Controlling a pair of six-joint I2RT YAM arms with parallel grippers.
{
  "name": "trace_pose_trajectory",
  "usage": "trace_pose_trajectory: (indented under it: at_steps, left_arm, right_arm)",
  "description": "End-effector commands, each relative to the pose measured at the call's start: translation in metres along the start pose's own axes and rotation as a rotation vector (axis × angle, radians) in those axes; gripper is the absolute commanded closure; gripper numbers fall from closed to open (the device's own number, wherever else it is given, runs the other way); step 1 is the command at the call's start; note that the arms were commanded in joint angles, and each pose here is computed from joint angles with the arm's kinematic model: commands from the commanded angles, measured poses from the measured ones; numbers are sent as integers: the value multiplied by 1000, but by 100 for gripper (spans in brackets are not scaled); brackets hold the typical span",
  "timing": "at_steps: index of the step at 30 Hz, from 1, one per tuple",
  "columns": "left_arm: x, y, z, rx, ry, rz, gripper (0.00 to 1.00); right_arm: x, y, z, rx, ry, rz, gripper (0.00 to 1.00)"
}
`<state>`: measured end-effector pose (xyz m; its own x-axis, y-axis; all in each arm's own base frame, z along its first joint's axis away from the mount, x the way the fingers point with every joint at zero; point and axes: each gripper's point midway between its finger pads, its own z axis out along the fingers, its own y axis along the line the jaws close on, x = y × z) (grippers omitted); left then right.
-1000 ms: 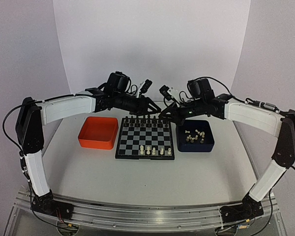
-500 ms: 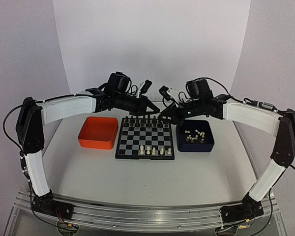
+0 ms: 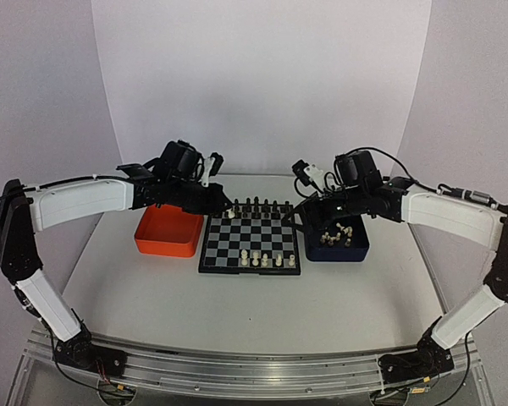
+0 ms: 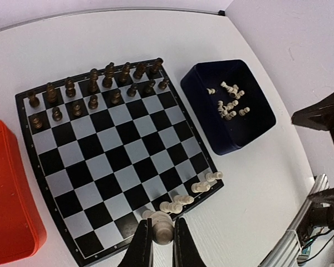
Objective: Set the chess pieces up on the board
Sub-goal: Place the chess piece on the chessboard.
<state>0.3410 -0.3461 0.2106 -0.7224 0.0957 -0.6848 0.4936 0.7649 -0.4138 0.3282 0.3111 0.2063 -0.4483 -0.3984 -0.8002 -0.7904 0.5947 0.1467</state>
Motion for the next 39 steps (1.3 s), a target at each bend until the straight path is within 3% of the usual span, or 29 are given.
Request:
trace_pose_trajectory:
  at_steps: [1, 7, 12, 18, 27, 39]
  left_arm:
    - [18, 29, -10, -134, 6, -12, 100]
    - [48, 46, 9, -220, 53, -32, 100]
    - [69, 41, 27, -256, 70, -3, 100]
    - [86, 37, 38, -350, 43, 50, 100]
    - [91, 28, 39, -320, -34, 40, 100]
    - [93, 28, 63, -316, -28, 46, 100]
  right_arm:
    - [-12, -35, -34, 263, -81, 97, 10]
    - [1, -74, -68, 537, -121, 197, 9]
    - [11, -85, -80, 628, -127, 221, 8]
    - [23, -89, -82, 659, -109, 223, 7]
    - [27, -86, -92, 666, -110, 187, 7]
    - [34, -85, -107, 692, -117, 159, 6]
